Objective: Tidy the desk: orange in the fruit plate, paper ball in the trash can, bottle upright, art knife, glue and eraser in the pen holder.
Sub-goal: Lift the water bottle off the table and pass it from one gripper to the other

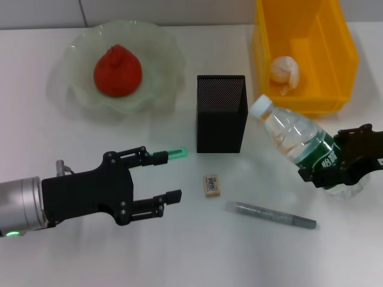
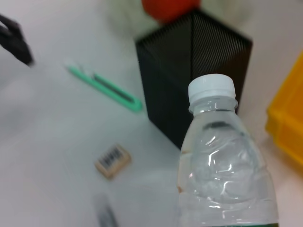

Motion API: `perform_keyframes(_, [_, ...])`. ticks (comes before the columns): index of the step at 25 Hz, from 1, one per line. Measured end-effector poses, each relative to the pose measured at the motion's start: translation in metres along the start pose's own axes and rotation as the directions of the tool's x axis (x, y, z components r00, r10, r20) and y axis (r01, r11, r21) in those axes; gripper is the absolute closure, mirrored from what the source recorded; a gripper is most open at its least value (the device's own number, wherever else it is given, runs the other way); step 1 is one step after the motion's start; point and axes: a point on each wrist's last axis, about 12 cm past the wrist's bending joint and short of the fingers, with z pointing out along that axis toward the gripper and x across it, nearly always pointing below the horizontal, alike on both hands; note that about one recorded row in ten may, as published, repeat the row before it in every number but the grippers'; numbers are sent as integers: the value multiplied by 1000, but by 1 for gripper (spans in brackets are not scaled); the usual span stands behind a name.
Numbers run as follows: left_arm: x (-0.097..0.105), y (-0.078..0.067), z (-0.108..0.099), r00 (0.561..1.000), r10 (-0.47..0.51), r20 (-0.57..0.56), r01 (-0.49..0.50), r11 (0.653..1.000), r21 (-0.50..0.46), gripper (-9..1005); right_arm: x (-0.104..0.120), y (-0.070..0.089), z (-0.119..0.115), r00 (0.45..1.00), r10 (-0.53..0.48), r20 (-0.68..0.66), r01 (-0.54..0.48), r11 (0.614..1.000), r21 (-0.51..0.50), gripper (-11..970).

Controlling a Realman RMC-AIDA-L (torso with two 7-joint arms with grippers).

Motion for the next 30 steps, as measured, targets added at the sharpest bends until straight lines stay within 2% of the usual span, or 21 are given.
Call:
perform_keyframes(6, [-5, 1, 0, 999, 1, 42, -1, 1000, -8, 275, 8, 8, -17, 989, -6, 145, 10, 1000, -30, 193])
perform_keyframes(10, [-15, 3, 4, 994, -12, 108, 11, 1000, 8, 275, 18, 14, -25, 956, -63, 287, 80, 996, -46, 193])
perform_keyframes(11, [-16, 3, 6, 993, -12, 115, 10, 1000, 15, 275, 18, 14, -25, 956, -63, 287, 80, 996, -46, 193])
perform_keyframes(12, [-16, 3, 6, 993, -12, 115, 10, 1000, 15, 275, 21, 16, -26, 926, -87, 368, 115, 992, -55, 193])
perform_keyframes(13, [-17, 4, 7, 993, -14, 119, 12, 1000, 18, 275, 21, 16, -26, 926, -87, 368, 115, 992, -55, 193])
perform_keyframes(14, [-19, 4, 10, 990, -21, 140, 18, 1000, 23, 275, 24, 17, -26, 903, -100, 417, 135, 989, -56, 193])
perform_keyframes(15, [-21, 5, 13, 986, -30, 163, 27, 999, 23, 275, 30, 18, -23, 852, -125, 509, 175, 983, -52, 194])
perform_keyframes(16, [-22, 6, 14, 984, -35, 175, 31, 999, 24, 275, 30, 18, -23, 852, -125, 509, 175, 983, -52, 194])
perform_keyframes(19, [-29, 8, 18, 975, -55, 213, 48, 998, 40, 274, 39, 17, -14, 794, -142, 592, 206, 978, -42, 194])
perform_keyframes(23, [-39, 13, 25, 961, -96, 260, 82, 995, 64, 274, 51, 16, 11, 717, -106, 688, 203, 977, -62, 193])
perform_keyframes(24, [-42, 15, 28, 951, -119, 285, 102, 992, 72, 274, 54, 17, 21, 672, -103, 733, 216, 975, -61, 193])
perform_keyframes(27, [-45, 15, 30, 945, -131, 301, 109, 990, 86, 274, 56, 17, 26, 654, -100, 750, 221, 973, -62, 196])
perform_keyframes(28, [-47, 15, 32, 941, -135, 309, 109, 989, 99, 274, 56, 19, 38, 617, -87, 782, 229, 971, -73, 196])
perform_keyframes(29, [-47, 15, 33, 941, -135, 311, 108, 989, 104, 274, 56, 19, 38, 617, -87, 782, 229, 971, -73, 195])
perform_keyframes(30, [-49, 15, 34, 940, -136, 314, 106, 988, 111, 274, 57, 21, 47, 599, -75, 797, 234, 969, -84, 195])
